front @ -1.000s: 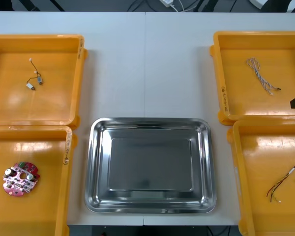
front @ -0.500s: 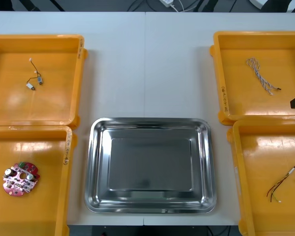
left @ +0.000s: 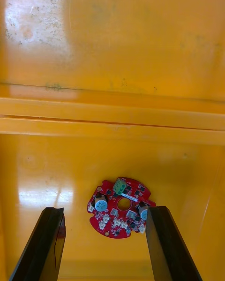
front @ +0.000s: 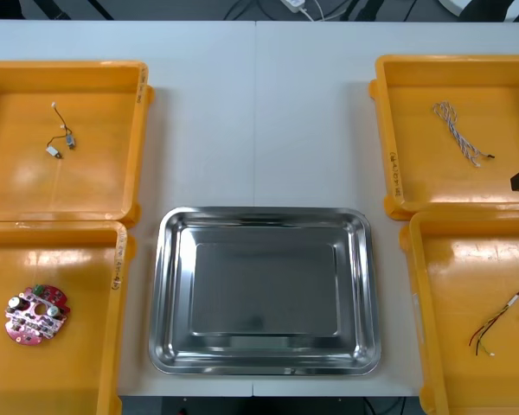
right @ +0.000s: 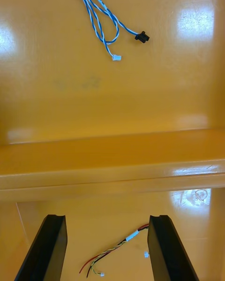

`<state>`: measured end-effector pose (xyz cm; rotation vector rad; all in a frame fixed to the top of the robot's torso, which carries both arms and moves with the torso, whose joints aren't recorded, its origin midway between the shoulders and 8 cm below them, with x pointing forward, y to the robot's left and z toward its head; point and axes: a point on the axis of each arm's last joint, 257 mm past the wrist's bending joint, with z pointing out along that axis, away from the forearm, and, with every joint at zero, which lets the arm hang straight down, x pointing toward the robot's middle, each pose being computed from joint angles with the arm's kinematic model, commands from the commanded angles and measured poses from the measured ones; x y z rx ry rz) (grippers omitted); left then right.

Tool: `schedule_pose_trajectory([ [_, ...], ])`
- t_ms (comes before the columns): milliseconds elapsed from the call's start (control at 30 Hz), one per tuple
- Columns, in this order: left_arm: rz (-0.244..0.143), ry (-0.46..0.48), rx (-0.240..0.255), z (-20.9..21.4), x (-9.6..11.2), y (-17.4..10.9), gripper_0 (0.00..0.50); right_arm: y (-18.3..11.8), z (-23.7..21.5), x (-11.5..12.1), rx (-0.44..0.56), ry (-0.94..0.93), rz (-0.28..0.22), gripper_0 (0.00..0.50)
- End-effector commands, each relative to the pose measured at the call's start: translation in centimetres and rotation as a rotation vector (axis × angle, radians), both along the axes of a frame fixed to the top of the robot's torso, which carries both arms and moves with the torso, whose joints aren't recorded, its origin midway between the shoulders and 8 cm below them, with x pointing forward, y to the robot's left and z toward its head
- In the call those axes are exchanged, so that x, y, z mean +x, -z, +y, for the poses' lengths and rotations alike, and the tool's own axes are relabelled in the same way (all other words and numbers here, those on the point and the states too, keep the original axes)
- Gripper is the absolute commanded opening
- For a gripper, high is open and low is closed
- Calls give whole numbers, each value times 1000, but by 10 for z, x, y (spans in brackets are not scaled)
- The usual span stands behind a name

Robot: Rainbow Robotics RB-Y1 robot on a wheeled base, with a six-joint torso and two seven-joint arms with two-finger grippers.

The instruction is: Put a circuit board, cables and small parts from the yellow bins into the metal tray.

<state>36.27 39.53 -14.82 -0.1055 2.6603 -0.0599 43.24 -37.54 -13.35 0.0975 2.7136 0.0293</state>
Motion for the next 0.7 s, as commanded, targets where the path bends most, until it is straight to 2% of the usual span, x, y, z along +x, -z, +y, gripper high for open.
schedule_pose_trajectory([
  [33, -20, 48, 72, 15, 0, -14, 500, -22, -14, 2, -27, 21, -44, 500],
  [700, -20, 48, 72, 15, 0, -14, 500, -22, -14, 2, -27, 21, -44, 500],
])
